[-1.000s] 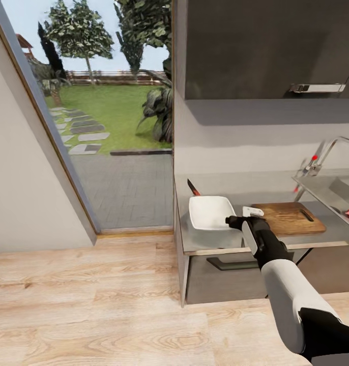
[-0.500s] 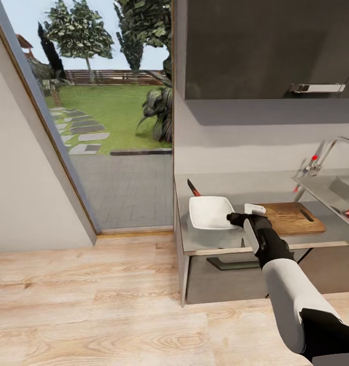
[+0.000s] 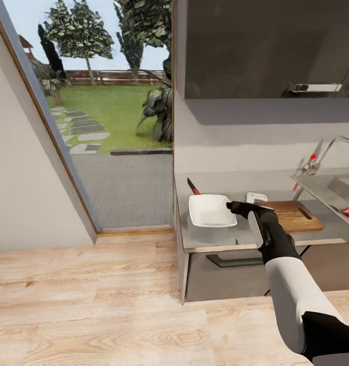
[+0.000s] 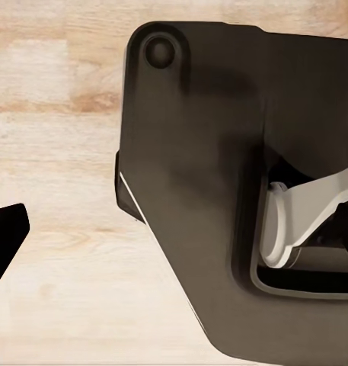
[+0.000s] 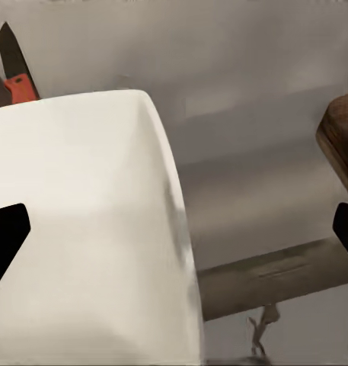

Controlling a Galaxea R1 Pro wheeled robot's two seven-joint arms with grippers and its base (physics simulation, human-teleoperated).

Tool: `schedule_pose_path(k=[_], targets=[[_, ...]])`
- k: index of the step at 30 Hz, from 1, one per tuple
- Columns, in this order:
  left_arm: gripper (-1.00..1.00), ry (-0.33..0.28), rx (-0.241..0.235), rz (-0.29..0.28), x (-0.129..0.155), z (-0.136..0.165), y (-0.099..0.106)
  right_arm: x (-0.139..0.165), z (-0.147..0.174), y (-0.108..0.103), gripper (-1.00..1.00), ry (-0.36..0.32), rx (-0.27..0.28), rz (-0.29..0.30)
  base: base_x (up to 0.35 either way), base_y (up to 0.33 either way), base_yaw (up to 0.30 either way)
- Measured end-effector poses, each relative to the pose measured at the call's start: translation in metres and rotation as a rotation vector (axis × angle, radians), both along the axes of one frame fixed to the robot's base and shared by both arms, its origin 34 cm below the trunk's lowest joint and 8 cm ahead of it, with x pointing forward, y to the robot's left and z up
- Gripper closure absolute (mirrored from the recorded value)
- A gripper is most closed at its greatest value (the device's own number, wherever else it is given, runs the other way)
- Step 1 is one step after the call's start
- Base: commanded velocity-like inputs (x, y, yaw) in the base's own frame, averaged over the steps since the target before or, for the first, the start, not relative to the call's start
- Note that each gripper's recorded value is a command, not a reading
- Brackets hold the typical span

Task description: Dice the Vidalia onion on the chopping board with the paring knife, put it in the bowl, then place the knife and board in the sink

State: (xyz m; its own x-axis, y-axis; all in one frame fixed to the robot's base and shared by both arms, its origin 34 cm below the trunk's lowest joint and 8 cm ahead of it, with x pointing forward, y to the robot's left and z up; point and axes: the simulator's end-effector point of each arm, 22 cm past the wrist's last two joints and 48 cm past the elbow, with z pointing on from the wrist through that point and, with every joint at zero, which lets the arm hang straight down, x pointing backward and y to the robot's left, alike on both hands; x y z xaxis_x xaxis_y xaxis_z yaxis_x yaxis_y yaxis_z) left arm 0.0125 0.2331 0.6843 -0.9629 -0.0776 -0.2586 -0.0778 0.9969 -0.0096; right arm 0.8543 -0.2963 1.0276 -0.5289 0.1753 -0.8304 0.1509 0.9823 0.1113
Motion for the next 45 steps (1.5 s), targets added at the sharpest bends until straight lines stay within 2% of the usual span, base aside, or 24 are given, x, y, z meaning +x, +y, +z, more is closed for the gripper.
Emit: schedule_pose_path(k=[8,19,32,35,38,41,45], targets=[[-1.00,0.011,0.000,0.000,-0.005,0.000,0.000,0.003,0.012,0.009,-1.00,-0.027,0.021,0.039,-0.312,0.000,0.000],[-1.00,0.012,0.000,0.000,-0.005,0.000,0.000,0.003,0.014,0.010,-1.00,-0.034,0.023,0.045,-0.331,0.000,0.000],[-1.00,0.012,0.000,-0.001,-0.005,0.000,0.000,-0.024,0.031,-0.001,-1.00,-0.121,-0.006,0.026,-0.332,0.000,0.000],[-1.00,0.011,0.000,-0.001,-0.005,0.000,0.000,-0.034,0.033,0.000,-1.00,-0.139,-0.006,0.038,-0.332,0.000,0.000],[-1.00,0.011,0.000,-0.001,-0.005,0.000,0.000,-0.048,0.027,0.009,-1.00,-0.145,0.010,0.081,-0.332,0.000,0.000],[-1.00,0.010,0.000,-0.001,-0.005,0.000,0.000,-0.060,0.019,0.013,-1.00,-0.139,0.016,0.100,-0.288,0.000,0.000],[-1.00,0.005,0.001,-0.001,-0.003,0.000,0.000,-0.092,-0.023,0.014,-1.00,-0.070,0.017,0.108,-0.107,0.000,0.000]])
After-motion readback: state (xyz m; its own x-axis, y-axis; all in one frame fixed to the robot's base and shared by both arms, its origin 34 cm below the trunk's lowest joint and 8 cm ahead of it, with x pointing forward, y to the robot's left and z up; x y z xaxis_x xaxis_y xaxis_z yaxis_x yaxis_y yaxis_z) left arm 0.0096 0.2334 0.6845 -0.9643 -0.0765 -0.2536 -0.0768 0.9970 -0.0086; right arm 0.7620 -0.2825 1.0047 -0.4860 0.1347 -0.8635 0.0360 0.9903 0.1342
